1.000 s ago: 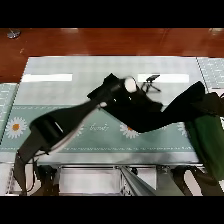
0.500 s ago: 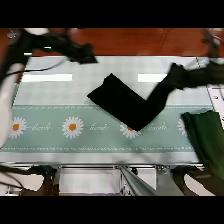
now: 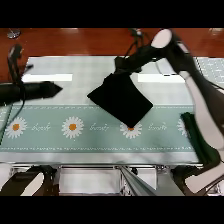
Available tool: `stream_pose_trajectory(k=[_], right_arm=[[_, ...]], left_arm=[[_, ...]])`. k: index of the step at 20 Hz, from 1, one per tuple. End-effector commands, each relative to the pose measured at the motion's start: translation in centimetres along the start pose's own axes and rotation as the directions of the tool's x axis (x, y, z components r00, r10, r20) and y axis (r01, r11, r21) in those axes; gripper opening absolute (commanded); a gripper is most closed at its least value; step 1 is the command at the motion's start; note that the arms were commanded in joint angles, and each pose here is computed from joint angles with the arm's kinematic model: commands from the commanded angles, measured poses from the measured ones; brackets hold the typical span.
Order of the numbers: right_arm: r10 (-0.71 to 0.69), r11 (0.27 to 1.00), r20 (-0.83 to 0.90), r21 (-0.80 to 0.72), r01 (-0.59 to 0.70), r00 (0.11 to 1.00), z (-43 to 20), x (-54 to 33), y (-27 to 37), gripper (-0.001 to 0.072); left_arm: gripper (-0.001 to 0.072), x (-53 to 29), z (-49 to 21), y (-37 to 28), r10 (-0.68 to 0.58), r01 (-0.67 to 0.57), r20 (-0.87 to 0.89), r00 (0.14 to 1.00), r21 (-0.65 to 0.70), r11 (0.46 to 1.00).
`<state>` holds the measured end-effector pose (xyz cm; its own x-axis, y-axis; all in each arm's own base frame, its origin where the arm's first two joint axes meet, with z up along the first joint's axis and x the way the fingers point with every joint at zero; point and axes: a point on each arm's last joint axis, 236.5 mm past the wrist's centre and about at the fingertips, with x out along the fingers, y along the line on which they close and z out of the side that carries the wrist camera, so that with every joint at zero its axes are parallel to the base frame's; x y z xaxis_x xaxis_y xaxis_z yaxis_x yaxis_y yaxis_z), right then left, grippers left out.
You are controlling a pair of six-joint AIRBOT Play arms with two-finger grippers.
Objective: Fold the shirts.
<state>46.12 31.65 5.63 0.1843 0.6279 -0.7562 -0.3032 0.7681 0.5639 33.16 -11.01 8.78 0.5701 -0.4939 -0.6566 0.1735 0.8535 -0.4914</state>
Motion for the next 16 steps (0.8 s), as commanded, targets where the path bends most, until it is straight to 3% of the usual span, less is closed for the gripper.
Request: stream_pose_trajectory(k=[1, 5, 6, 7, 8, 12, 14, 16], right_arm=[[0.014, 1.0, -0.056, 0.01, -0.013, 0.998, -0.1, 5.1, 0.2, 0.0039], [0.081, 0.995, -0.149, 0.063, -0.072, 0.985, -2.5, 8.3, 1.1, 0.0043], [0.101, 0.993, -0.175, 0.069, -0.09, 0.979, -3.2, 8.6, 1.6, 0.0162], [0.109, 0.993, -0.191, 0.065, -0.098, 0.976, -3.6, 8.5, 1.7, 0.0459], [0.108, 0.994, -0.196, 0.054, -0.1, 0.975, -3.5, 7.8, 1.3, 0.0636], [0.072, 0.995, -0.201, 0.088, -0.055, 0.977, -2.0, -2.9, -3.1, 0.0627], [-0.116, 0.99, -0.167, 0.063, 0.128, 0.979, -2.2, -11.6, -8.2, 0.0627], [-0.347, 0.927, -0.099, 0.112, 0.357, 0.932, -3.8, -19.1, -13.7, 0.0627]], left_arm=[[0.0015, 0.9, -4.7, 1.3, -0.007, 0.007, -0.005, 1.0, -0.086, 0.996], [0.0015, 1.7, -4.2, 1.7, 0.003, -0.001, 0.021, 1.0, -0.096, 0.995], [0.0015, 1.9, -3.7, 1.7, 0.006, -0.002, 0.042, 0.999, -0.098, 0.995], [0.0015, 2.0, -3.3, 1.7, 0.007, -0.001, 0.059, 0.998, -0.105, 0.994], [0.0015, 2.2, -3.1, 1.7, 0.001, 0.007, 0.066, 0.998, -0.12, 0.993], [0.0015, 2.4, -3.2, 1.5, -0.011, 0.019, 0.06, 0.998, -0.138, 0.99], [0.0015, 2.4, -3.2, 1.5, -0.011, 0.019, 0.059, 0.998, -0.138, 0.99], [0.0015, 2.5, -3.4, 1.4, -0.015, 0.022, 0.051, 0.999, -0.138, 0.99]])
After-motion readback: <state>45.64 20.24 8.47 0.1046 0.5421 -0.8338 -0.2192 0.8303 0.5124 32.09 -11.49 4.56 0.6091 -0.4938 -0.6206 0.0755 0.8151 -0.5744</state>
